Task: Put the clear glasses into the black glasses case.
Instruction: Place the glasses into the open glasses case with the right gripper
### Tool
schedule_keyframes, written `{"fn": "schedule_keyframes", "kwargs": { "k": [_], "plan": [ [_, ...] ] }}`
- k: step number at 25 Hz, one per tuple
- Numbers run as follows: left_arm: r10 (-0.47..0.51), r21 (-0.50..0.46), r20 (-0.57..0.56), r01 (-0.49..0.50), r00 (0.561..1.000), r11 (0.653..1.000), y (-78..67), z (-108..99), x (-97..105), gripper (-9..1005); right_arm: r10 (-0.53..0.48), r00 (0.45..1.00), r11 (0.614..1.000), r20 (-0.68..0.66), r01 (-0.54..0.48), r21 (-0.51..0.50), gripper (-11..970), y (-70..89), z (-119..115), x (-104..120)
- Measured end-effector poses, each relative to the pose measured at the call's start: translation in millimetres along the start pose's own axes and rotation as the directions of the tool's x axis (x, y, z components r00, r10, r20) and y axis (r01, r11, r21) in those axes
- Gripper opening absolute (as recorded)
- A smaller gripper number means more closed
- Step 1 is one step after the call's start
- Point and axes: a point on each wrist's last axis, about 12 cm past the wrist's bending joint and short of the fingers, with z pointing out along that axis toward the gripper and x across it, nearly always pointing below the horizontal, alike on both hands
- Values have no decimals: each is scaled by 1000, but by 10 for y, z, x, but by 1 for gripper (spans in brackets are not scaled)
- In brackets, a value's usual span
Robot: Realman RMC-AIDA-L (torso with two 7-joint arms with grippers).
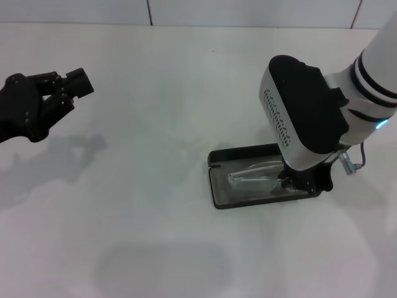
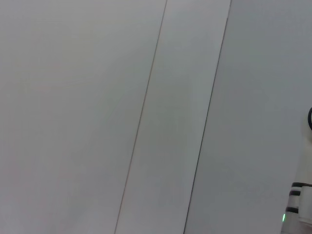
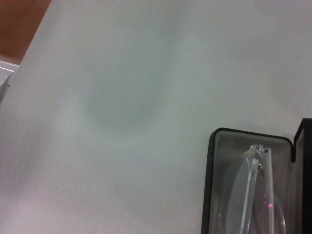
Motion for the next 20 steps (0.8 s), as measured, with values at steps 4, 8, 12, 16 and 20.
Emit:
{"fn": "schedule_keyframes", "kwargs": {
  "k": [4, 8, 12, 16, 20],
  "plan": [
    [-6, 0, 1, 6, 1000, 1000, -5, 4, 12, 115, -1, 1000, 1000, 0, 1, 4, 71, -6, 8, 5],
    [-8, 0, 2, 8, 1000, 1000, -7, 5, 19, 115, 4, 1000, 1000, 2, -4, -1, 73, -4, 27, 17],
    [-7, 1, 2, 7, 1000, 1000, -7, 5, 18, 115, 8, 1000, 1000, 1, -8, 1, 74, -10, 41, 28],
    [-7, 1, 2, 7, 1000, 1000, -8, 4, 18, 115, 11, 1000, 1000, 1, -11, 6, 76, -19, 48, 34],
    [-7, 0, 2, 7, 1000, 1000, -10, 0, 21, 115, 12, 1000, 1000, 2, -13, 14, 78, -30, 49, 33]
  ]
}}
